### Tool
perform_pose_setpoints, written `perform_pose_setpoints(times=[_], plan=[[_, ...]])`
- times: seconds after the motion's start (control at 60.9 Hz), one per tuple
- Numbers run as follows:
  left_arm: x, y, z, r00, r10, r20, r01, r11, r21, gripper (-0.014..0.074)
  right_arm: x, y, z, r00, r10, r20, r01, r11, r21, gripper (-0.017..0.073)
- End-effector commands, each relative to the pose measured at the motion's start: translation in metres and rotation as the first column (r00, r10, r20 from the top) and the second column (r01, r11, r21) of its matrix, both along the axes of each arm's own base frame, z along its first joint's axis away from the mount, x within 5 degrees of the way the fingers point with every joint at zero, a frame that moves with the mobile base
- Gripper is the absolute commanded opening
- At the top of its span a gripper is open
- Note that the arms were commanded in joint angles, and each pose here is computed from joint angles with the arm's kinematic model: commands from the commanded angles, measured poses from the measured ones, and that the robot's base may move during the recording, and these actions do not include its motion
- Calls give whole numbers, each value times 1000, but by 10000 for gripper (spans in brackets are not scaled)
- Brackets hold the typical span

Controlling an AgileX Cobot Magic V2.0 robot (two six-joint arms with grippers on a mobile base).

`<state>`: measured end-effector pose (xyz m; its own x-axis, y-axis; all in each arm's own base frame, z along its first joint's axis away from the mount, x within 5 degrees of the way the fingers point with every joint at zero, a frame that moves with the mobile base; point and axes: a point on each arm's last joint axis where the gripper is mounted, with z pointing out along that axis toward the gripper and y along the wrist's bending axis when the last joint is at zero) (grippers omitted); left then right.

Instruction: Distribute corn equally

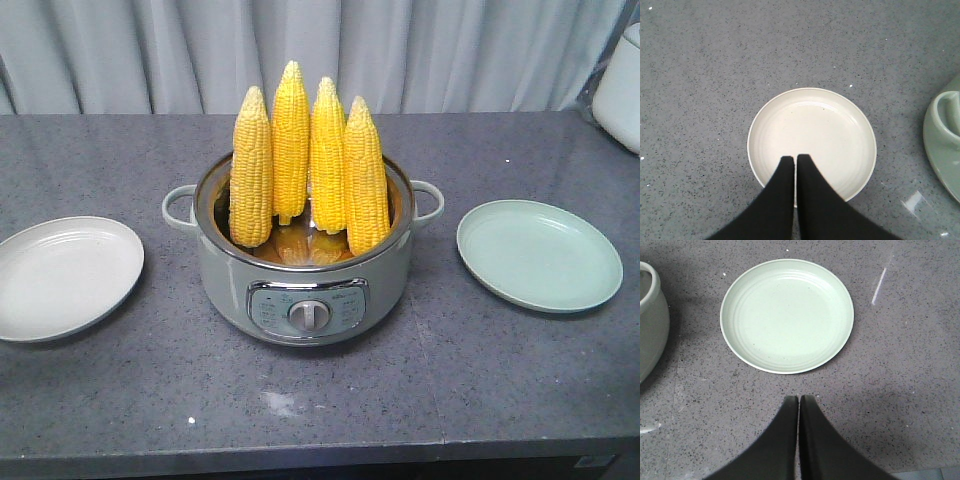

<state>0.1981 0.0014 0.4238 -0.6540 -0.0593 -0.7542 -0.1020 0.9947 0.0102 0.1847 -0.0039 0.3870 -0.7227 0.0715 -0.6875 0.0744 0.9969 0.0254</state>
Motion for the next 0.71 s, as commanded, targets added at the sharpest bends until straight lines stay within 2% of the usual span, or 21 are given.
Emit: perform_pose_setpoints(times=[0.0,0.148,0.312,0.411,0.542,0.592,0.69], plan=[[-3,0,16,995,-5,98,6,1000,-2,-6,2,-1,15,995,5,99,-2,1000,-22,-5],[-2,1,17,995,-1,103,-1,1000,18,3,2,-1,15,995,5,97,-3,1000,-23,45],[-3,2,17,995,2,98,-5,1000,27,79,2,-1,15,995,5,95,-3,1000,-23,200],[-4,2,15,997,5,81,-7,1000,27,179,2,-1,14,996,5,94,-3,1000,-20,333],[-5,3,14,998,11,60,-13,999,35,379,2,0,14,996,16,93,-15,1000,-10,482],[-5,4,14,998,15,61,-18,999,48,470,2,1,14,995,36,93,-35,999,-15,522],[-5,5,14,998,18,63,-22,998,57,596,2,6,15,991,97,97,-97,995,-6,569]])
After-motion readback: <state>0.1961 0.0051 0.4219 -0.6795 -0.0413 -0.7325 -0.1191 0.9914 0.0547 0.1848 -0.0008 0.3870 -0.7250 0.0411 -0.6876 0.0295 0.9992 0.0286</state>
